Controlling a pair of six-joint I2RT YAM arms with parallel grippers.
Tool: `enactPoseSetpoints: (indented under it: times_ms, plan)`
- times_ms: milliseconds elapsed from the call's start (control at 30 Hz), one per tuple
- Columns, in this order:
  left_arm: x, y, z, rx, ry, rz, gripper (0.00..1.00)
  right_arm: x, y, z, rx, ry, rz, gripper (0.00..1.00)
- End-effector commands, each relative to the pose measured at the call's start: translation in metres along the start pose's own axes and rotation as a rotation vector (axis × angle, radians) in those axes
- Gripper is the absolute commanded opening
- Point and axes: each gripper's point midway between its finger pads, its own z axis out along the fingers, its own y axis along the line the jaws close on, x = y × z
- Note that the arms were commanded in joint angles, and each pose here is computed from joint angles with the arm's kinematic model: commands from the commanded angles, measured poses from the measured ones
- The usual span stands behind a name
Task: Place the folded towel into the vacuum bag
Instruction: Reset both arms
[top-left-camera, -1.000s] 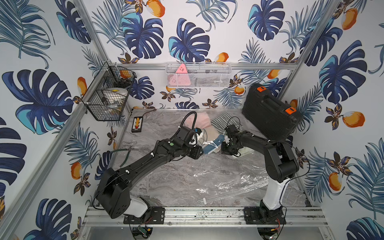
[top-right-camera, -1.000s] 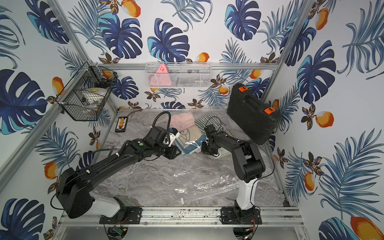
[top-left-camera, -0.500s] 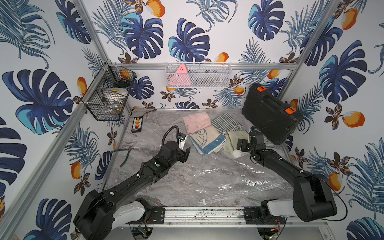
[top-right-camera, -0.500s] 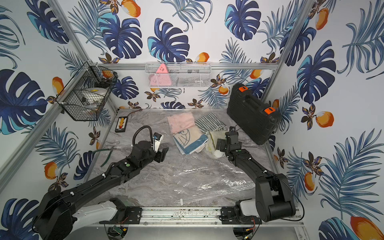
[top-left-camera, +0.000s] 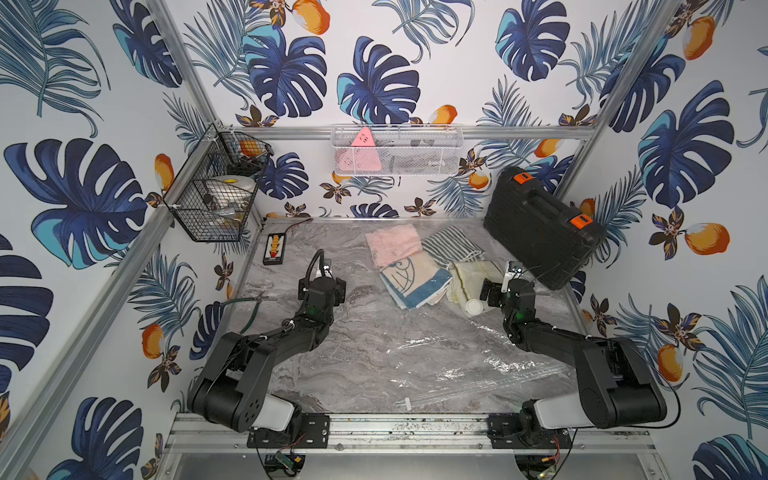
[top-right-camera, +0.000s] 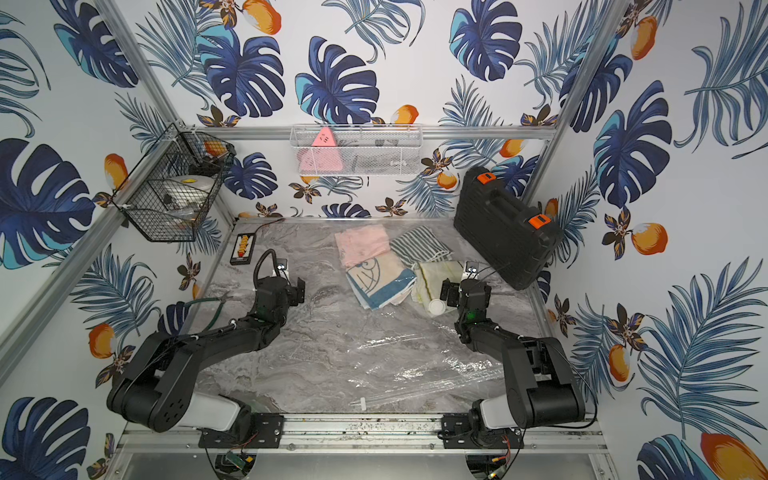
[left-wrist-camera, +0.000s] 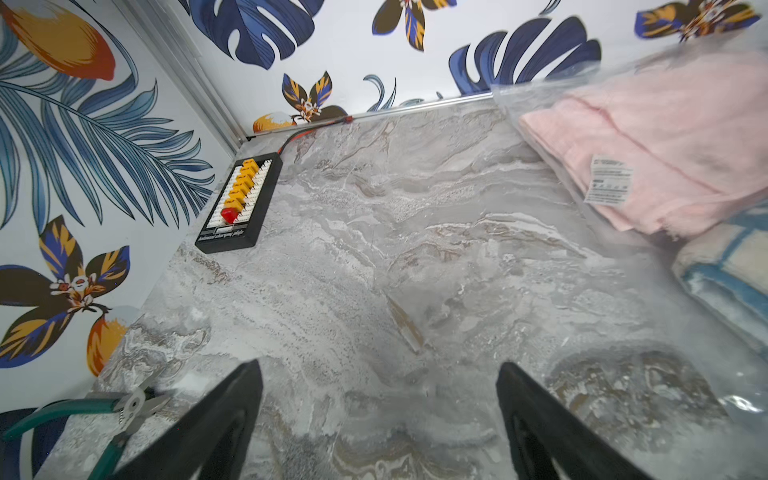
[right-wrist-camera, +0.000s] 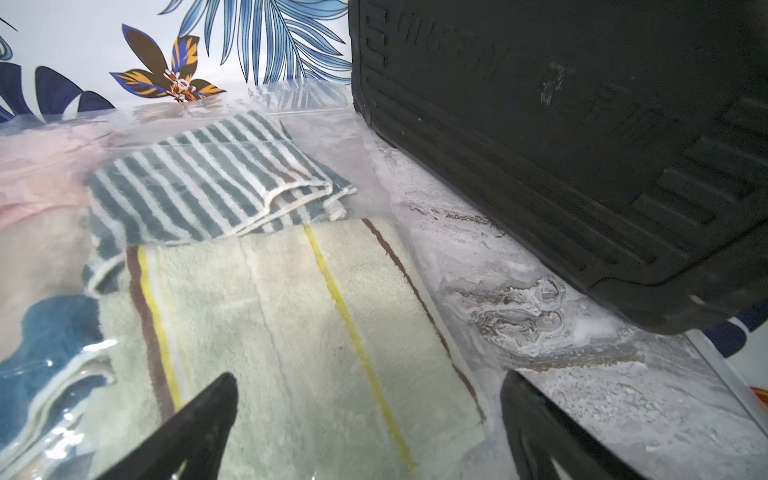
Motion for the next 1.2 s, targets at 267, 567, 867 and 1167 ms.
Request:
enactPoseSetpoints:
  times_ms: [267,567,867,1167]
  plan:
    - [0.033,0.012,0.019,0.015,-0.086,-0.062,0.99,0.013,0.007,0.013,-0.042,-0.108,-0.004,1.0]
    - [0.039,0.021,0.022,-0.033,-0.086,-0.079,0.99,0.015,-0.009,0.017,-0.002,-0.079,0.061,1.0]
    - [0.036,0.011,0.008,-0.032,-0.142,-0.042,0.99,0.014,-0.005,0.019,-0.008,-0.071,0.042,1.0]
    - [0.035,0.01,0.008,-0.033,-0.149,-0.037,0.99,0.014,-0.005,0.019,-0.008,-0.071,0.042,1.0]
